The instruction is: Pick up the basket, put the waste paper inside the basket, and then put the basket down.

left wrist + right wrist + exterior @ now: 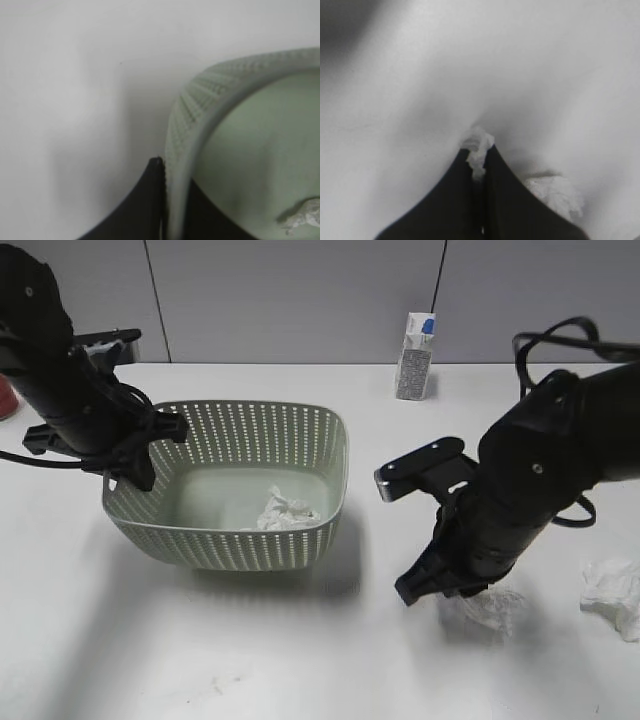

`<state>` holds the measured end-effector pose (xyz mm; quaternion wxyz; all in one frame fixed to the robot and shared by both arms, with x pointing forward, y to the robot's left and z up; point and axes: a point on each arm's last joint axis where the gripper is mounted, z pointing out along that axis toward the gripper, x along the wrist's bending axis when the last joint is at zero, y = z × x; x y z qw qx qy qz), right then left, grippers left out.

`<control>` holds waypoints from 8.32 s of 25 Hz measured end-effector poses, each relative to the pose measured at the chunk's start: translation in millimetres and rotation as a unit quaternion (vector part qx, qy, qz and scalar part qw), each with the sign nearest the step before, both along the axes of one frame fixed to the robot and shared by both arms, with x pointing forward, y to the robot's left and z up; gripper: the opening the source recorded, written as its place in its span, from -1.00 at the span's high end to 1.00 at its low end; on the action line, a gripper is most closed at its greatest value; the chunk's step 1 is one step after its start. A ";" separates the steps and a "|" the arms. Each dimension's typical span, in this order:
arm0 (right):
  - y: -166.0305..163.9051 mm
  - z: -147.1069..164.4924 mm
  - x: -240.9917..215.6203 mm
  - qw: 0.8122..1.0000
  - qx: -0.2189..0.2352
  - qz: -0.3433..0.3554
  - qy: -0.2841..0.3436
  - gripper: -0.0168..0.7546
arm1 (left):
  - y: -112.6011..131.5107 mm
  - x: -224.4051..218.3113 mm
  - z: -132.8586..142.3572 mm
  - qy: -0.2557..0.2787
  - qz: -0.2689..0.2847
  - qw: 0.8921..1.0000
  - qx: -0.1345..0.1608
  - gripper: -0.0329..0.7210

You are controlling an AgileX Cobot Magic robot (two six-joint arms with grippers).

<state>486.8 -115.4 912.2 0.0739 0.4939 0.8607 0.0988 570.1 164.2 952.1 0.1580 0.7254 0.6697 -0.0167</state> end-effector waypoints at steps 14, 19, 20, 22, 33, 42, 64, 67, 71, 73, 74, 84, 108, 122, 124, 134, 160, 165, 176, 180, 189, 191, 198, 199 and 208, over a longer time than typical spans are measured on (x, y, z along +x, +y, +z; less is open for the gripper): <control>98.2 163.9 52.8 0.959 0.231 0.106 -0.125 0.90 | -0.1 0.9 -4.7 0.005 -0.001 1.000 0.003 0.91; 129.3 114.0 62.0 0.966 0.221 0.126 -0.044 0.51 | -0.2 1.1 -4.6 0.004 0.000 1.000 0.003 0.91; 131.0 106.3 62.5 0.968 0.215 0.128 -0.033 0.32 | -0.2 1.1 -4.6 0.004 0.000 1.000 0.003 0.91; 132.8 96.7 63.5 0.969 0.207 0.130 -0.022 -0.21 | -0.2 1.2 -4.6 0.003 0.000 1.000 0.003 0.91; 52.2 161.4 91.6 0.988 0.111 0.053 -0.096 -0.66 | -0.2 1.2 -4.6 0.004 0.000 1.000 0.002 0.91; -118.7 97.4 63.5 0.968 0.084 -0.228 -0.064 -0.60 | 0.0 0.5 -4.7 0.007 -0.001 1.000 0.004 0.91; -166.4 -23.3 2.1 0.905 0.069 -0.419 -0.020 0.40 | 0.1 0.5 -4.8 0.007 -0.002 1.000 0.005 0.91; -160.7 -16.2 2.8 0.911 0.075 -0.405 -0.031 0.88 | 0.1 0.5 -4.8 0.007 -0.002 1.000 0.005 0.91; -121.8 15.5 16.9 0.938 0.115 -0.316 -0.080 0.90 | 0.1 0.5 -4.8 0.007 -0.002 1.000 0.005 0.91; -87.3 37.2 25.1 0.951 0.145 -0.250 -0.107 0.90 | 0.1 0.5 -4.8 0.007 -0.002 1.000 0.005 0.91; -69.8 50.8 30.9 0.954 0.163 -0.218 -0.125 0.90 | 0.1 0.5 -4.8 0.007 -0.002 1.000 0.005 0.91; 78.0 139.2 32.7 0.920 0.296 0.020 -0.257 0.90 | 0.0 0.2 -4.8 0.009 -0.001 1.000 0.004 0.91; -52.1 166.5 129.9 0.984 0.081 -0.106 -0.116 -0.62 | 6.1 2.3 -4.8 0.012 0.009 1.000 0.003 0.91; -153.9 183.2 68.4 0.983 0.017 -0.180 -0.038 -0.54 | -8.8 49.6 -27.5 0.033 0.004 0.999 0.009 0.81; -156.0 183.5 45.5 0.982 0.019 -0.180 -0.045 -0.54 | -9.2 50.4 -27.8 0.034 0.004 0.999 0.009 0.56; -167.0 154.5 -80.2 0.976 0.042 -0.177 -0.116 -0.54 | -11.1 51.0 -1.7 0.036 -0.024 0.999 0.002 -0.89; -180.4 126.2 -239.2 0.891 0.123 -0.146 -0.411 -0.54 | 113.4 -35.6 137.9 -0.058 0.001 0.995 0.078 -0.72; -181.6 126.0 -239.7 0.889 0.122 -0.154 -0.413 -0.54 | 117.2 -87.2 151.7 -0.122 0.009 0.989 0.078 -0.65; -181.9 126.0 -239.6 0.889 0.121 -0.155 -0.413 -0.53 | 124.1 -211.3 124.7 -0.205 0.019 0.976 0.073 -0.65; -181.9 126.0 -239.6 0.889 0.121 -0.155 -0.413 -0.53 | 125.9 -245.3 103.4 -0.229 0.021 0.971 0.071 -0.64; -181.9 126.0 -239.6 0.889 0.121 -0.155 -0.413 -0.53 | 128.3 -292.5 103.6 -0.334 0.030 0.940 0.063 -0.63; -181.9 126.0 -239.6 0.889 0.121 -0.155 -0.413 -0.53 | 128.8 -300.6 104.3 -0.355 0.031 0.932 0.061 -0.63; -181.9 126.0 -239.6 0.889 0.121 -0.155 -0.413 -0.53 | 130.2 -327.7 105.4 -0.429 0.037 0.901 0.054 -0.63; -181.9 126.0 -239.6 0.889 0.121 -0.155 -0.413 -0.53 | 130.4 -331.4 105.4 -0.439 0.038 0.896 0.053 -0.63; -181.9 126.0 -239.7 0.889 0.121 -0.155 -0.413 -0.53 | 130.7 -337.2 104.6 -0.453 0.039 0.889 0.052 -0.60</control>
